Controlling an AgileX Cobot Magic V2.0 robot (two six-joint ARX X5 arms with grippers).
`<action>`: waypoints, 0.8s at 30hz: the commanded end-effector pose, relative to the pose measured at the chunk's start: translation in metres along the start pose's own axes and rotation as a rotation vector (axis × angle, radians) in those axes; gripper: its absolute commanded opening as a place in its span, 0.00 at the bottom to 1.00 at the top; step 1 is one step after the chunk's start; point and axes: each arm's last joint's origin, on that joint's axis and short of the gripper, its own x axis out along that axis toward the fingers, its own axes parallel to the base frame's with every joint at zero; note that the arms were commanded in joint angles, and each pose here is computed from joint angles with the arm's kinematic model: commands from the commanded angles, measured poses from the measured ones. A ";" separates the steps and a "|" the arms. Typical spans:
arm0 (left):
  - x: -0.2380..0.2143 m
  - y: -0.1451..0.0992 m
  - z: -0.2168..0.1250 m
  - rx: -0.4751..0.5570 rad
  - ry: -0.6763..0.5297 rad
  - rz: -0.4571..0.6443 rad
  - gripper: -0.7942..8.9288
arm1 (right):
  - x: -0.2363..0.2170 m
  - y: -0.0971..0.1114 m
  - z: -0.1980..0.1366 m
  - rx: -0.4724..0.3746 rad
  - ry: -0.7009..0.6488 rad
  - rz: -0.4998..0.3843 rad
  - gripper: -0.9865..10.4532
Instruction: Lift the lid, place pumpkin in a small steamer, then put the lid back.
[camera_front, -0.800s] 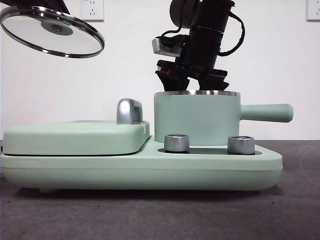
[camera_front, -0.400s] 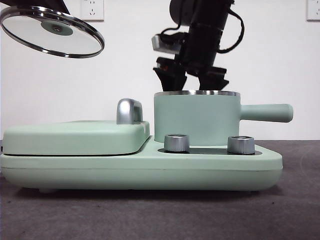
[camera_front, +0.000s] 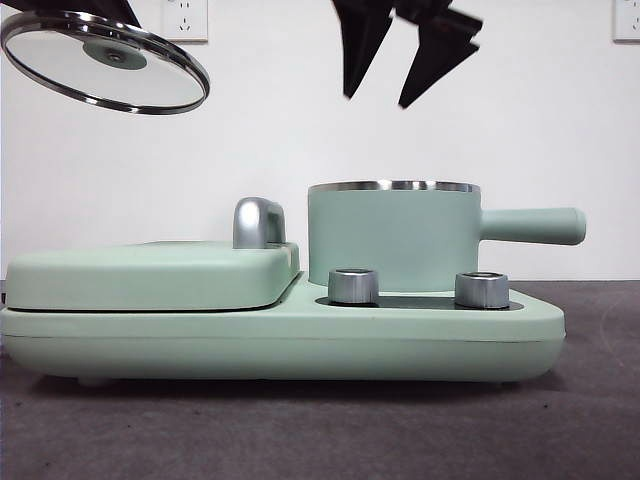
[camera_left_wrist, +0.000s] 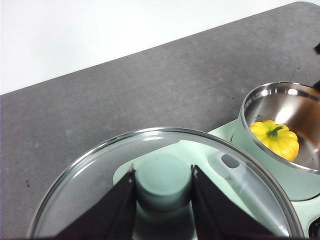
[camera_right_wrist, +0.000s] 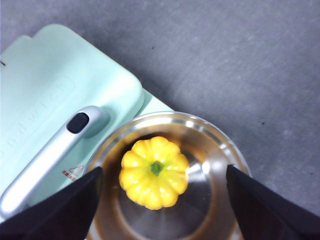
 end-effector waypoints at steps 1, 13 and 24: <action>-0.003 0.000 0.008 0.002 -0.051 0.002 0.09 | -0.012 0.002 -0.002 0.011 -0.034 -0.004 0.41; -0.003 0.000 0.008 -0.009 -0.051 0.001 0.09 | -0.054 0.007 -0.076 0.021 -0.247 0.003 0.39; -0.003 -0.001 0.008 -0.035 -0.046 -0.005 0.09 | -0.074 0.011 -0.160 0.031 -0.331 0.002 0.39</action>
